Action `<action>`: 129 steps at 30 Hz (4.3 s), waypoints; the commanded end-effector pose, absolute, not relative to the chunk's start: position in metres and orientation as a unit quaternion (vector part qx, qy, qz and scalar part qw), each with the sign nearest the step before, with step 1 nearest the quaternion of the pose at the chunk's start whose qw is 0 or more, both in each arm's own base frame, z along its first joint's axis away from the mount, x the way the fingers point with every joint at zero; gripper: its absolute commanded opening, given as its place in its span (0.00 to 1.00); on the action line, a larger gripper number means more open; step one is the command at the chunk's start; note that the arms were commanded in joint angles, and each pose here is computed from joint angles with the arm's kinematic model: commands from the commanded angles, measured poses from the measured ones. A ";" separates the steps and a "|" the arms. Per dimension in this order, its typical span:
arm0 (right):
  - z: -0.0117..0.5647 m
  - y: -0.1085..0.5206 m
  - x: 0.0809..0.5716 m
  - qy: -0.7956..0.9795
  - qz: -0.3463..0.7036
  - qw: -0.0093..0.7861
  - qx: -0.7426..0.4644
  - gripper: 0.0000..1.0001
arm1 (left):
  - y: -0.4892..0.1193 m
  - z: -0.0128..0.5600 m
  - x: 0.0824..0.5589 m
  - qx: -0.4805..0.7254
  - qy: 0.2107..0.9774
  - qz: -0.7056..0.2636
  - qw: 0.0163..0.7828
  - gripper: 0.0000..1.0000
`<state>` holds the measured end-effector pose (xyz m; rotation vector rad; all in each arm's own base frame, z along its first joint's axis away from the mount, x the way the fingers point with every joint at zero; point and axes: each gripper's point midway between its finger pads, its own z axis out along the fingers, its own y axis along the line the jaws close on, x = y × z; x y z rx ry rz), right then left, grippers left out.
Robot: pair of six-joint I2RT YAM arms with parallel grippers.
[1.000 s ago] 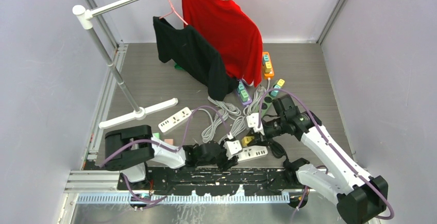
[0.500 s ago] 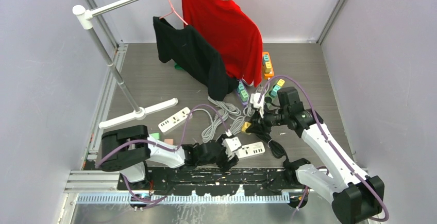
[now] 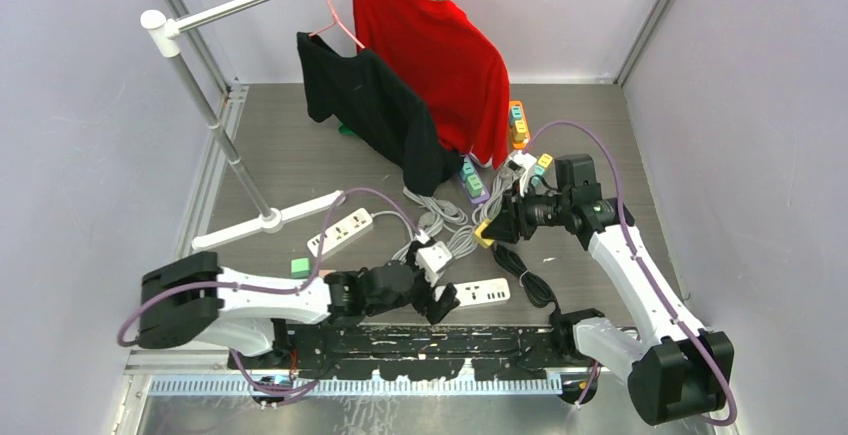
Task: Pull the plug off the socket
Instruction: Place the plug at the center of the board.
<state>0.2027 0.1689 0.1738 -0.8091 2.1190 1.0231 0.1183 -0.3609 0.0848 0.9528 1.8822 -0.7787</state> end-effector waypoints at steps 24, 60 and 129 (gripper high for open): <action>0.194 0.193 0.199 0.771 0.572 0.253 -0.120 0.11 | -0.361 0.247 0.158 0.219 0.807 -0.336 0.433 0.80; 0.190 0.194 0.198 0.770 0.580 0.241 -0.116 0.17 | -0.419 0.197 0.208 0.372 0.813 -0.148 0.422 0.39; 0.165 0.174 0.211 0.794 0.531 0.280 -0.101 0.96 | -0.094 0.053 0.166 -0.107 0.951 0.046 0.286 0.42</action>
